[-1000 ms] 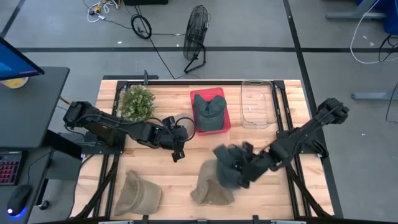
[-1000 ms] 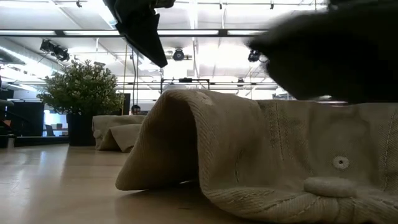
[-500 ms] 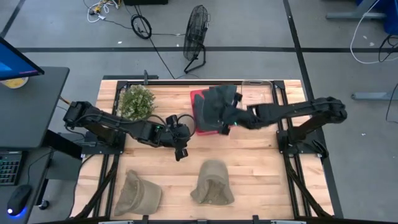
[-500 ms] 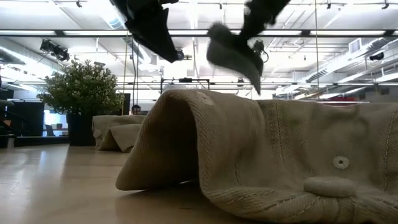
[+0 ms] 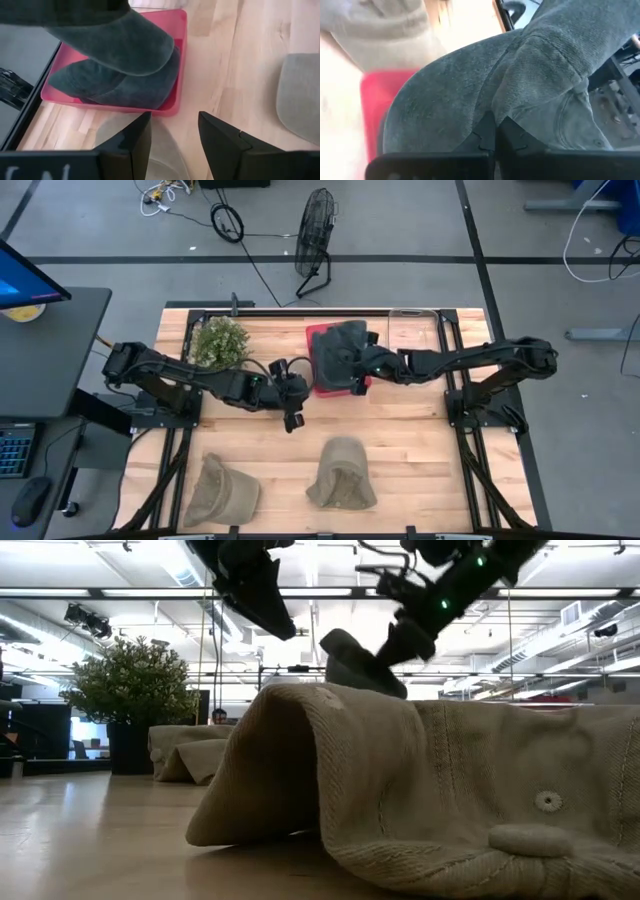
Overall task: Pick & Place hat
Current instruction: Put the black cap into the pink bin, then put the bottom right brown cap into the transparent bin
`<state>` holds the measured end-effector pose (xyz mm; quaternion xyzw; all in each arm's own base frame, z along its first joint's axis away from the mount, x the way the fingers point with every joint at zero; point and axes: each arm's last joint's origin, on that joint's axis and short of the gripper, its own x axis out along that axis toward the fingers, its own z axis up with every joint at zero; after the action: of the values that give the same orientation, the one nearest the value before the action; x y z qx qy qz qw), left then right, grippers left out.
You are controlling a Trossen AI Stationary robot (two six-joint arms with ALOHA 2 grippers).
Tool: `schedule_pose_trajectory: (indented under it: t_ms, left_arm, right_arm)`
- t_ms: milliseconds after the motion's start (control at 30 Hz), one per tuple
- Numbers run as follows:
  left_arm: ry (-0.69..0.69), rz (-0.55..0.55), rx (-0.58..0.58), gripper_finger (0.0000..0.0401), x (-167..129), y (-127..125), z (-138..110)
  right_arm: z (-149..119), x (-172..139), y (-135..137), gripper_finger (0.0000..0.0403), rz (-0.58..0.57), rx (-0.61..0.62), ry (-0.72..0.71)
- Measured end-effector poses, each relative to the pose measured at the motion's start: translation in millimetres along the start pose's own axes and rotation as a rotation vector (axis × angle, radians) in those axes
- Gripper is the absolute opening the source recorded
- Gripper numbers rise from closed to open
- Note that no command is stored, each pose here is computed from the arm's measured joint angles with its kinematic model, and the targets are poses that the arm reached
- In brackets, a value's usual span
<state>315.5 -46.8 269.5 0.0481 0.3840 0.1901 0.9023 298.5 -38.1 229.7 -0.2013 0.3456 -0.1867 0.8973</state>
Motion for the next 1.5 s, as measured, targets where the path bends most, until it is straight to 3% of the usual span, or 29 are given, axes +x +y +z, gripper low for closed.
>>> schedule_pose_trajectory:
  t_ms: [233, 433, 700, 967, 1100, 1200, 1333, 1500]
  left_arm:
    - [0.005, 0.015, -0.049, 0.0165, 3, 6, 1]
    - [0.004, 0.019, -0.073, 0.0165, 4, 8, 2]
    - [-0.027, 0.011, -0.091, 0.0165, 4, 7, 5]
    - [-0.026, 0.012, -0.089, 0.0165, 4, 7, 5]
    - [-0.025, 0.014, -0.091, 0.0165, 5, 8, 5]
    - [-0.023, 0.019, -0.083, 0.0165, 6, 10, 5]
    - [-0.022, 0.023, -0.064, 0.0165, 6, 11, 5]
    - [-0.023, 0.026, -0.07, 0.0165, 7, 13, 6]
  right_arm:
    - [-40, 10, 10, 0.0013, 0.06, 0.005, 0.075]
    - [-50, 12, 11, 0.0059, 0.063, 0.044, 0.095]
    - [-44, 12, 10, 0.0148, 0.056, 0.114, 0.065]
    - [-7, -8, 11, 0.0197, 0.026, 0.072, 0.135]
    - [16, -28, 21, 0.0199, 0.107, 0.111, 0.145]
    - [29, -46, 38, 0.0198, 0.26, 0.148, 0.136]
    - [37, -69, 72, 0.0191, 0.5, 0.21, 0.106]
    - [36, -92, 117, 0.0189, 0.614, 0.219, 0.122]
